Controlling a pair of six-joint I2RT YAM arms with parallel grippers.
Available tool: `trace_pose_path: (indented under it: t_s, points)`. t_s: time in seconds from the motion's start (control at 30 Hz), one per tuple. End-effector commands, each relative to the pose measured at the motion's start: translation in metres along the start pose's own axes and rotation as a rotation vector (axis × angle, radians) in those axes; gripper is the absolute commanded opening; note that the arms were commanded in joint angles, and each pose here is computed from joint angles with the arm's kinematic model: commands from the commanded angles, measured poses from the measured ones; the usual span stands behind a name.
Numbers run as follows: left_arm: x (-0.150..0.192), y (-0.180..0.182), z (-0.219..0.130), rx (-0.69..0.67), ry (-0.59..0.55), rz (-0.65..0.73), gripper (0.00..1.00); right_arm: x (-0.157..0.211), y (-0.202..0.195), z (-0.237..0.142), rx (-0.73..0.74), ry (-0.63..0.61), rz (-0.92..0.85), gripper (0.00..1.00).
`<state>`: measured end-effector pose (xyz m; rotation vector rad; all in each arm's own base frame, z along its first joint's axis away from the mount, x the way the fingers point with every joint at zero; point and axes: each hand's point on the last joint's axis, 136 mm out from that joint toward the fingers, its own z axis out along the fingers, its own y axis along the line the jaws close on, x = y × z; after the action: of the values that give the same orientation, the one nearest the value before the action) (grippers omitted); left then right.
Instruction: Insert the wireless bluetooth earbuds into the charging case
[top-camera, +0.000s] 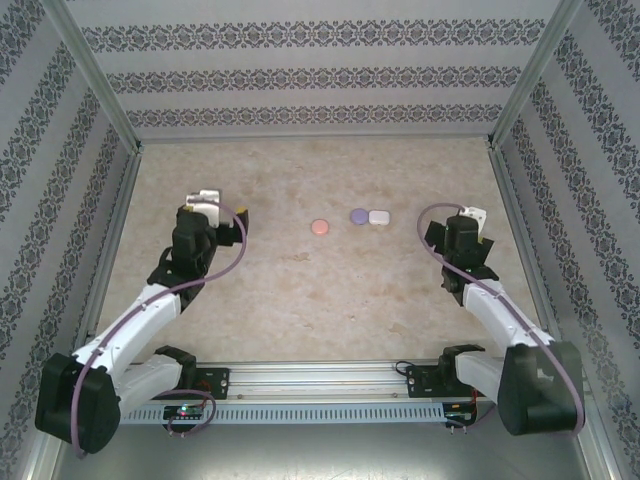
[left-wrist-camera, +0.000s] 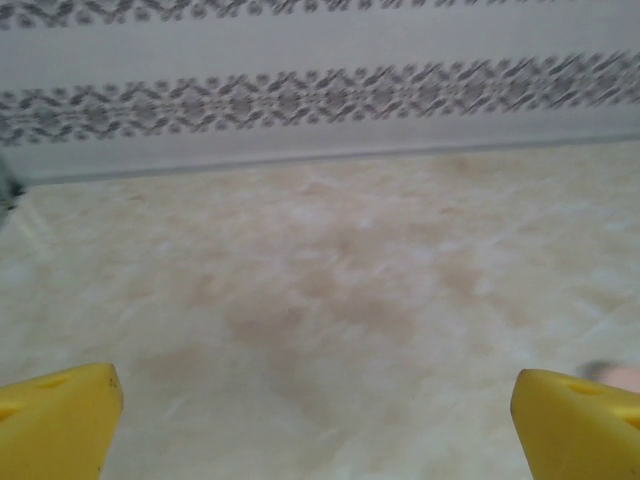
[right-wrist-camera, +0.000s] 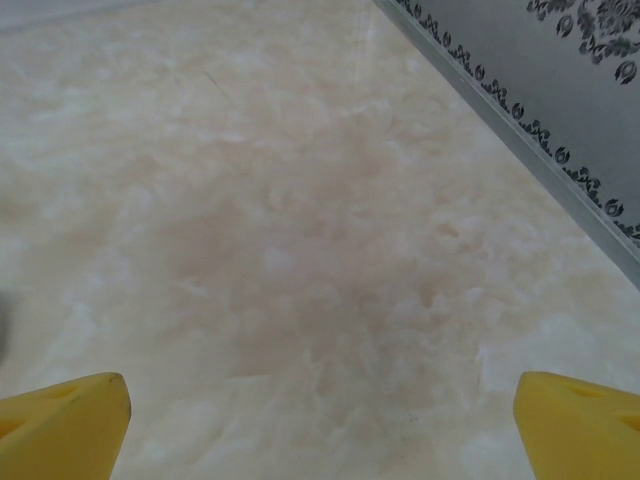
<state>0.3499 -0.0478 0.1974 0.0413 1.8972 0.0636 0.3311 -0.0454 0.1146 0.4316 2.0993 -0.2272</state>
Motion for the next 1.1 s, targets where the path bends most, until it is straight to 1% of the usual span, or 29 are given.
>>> trace_pose_path:
  t_s: [0.0, 0.1, 0.17, 0.2, 0.23, 0.27, 0.3, 0.37, 0.4, 0.43, 0.47, 0.5, 0.53, 0.57, 0.6, 0.67, 0.87, 1.07]
  points:
    - [0.006, 0.027, 0.002, -0.116, -0.075, 0.057, 0.99, -0.038, 0.005, 0.007, -0.001, -0.199, -0.015, 0.98]
    - [0.028, 0.032, 0.017, -0.131, -0.069, 0.053, 0.99, -0.030, 0.014, 0.017, -0.041, -0.226, -0.042, 0.98]
    - [0.039, 0.031, 0.033, -0.117, -0.077, 0.059, 0.99, -0.033, 0.022, 0.020, -0.081, -0.262, -0.055, 0.98]
    - [0.045, 0.030, 0.041, -0.112, -0.055, 0.090, 0.99, -0.034, 0.028, 0.020, -0.112, -0.275, -0.071, 0.98]
    - [0.052, 0.031, 0.051, -0.100, -0.026, 0.090, 0.99, -0.036, 0.035, 0.021, -0.143, -0.296, -0.087, 0.98]
    - [0.062, 0.029, 0.059, -0.060, 0.024, 0.078, 0.99, -0.031, 0.042, 0.025, -0.175, -0.277, -0.108, 0.98]
    - [0.067, 0.027, 0.063, -0.033, 0.014, 0.070, 1.00, -0.026, 0.047, 0.028, -0.200, -0.284, -0.118, 0.98]
    - [0.081, 0.033, 0.065, -0.022, -0.020, 0.029, 0.99, -0.011, 0.052, 0.033, -0.234, -0.294, -0.137, 0.98]
    - [0.089, 0.036, 0.066, -0.007, -0.006, 0.000, 0.99, -0.012, 0.056, 0.034, -0.250, -0.317, -0.139, 0.98]
    - [0.093, 0.036, 0.071, 0.018, 0.006, -0.014, 0.99, -0.011, 0.062, 0.034, -0.275, -0.299, -0.159, 0.98]
    - [0.092, 0.034, 0.076, 0.035, 0.006, -0.013, 0.99, -0.004, 0.065, 0.036, -0.295, -0.248, -0.184, 0.98]
    - [0.095, 0.035, 0.081, 0.049, 0.051, -0.027, 0.99, -0.014, 0.069, 0.039, -0.316, -0.252, -0.173, 0.98]
    - [0.095, 0.036, 0.082, 0.066, 0.066, -0.044, 0.99, -0.016, 0.066, 0.043, -0.319, -0.253, -0.142, 0.98]
    - [0.095, 0.038, 0.083, 0.071, 0.057, -0.062, 0.99, -0.016, 0.064, 0.044, -0.332, -0.243, -0.133, 0.98]
    - [0.097, 0.041, 0.084, 0.066, 0.080, -0.068, 1.00, -0.015, 0.064, 0.044, -0.330, -0.229, -0.141, 0.98]
    - [0.096, 0.042, 0.084, 0.057, 0.074, -0.071, 1.00, -0.016, 0.065, 0.042, -0.322, -0.250, -0.149, 0.98]
    - [0.096, 0.043, 0.085, 0.051, 0.073, -0.073, 0.99, -0.015, 0.068, 0.040, -0.312, -0.252, -0.169, 0.98]
    - [0.097, 0.045, 0.086, 0.035, 0.084, -0.075, 0.99, -0.015, 0.069, 0.044, -0.345, -0.226, -0.153, 0.98]
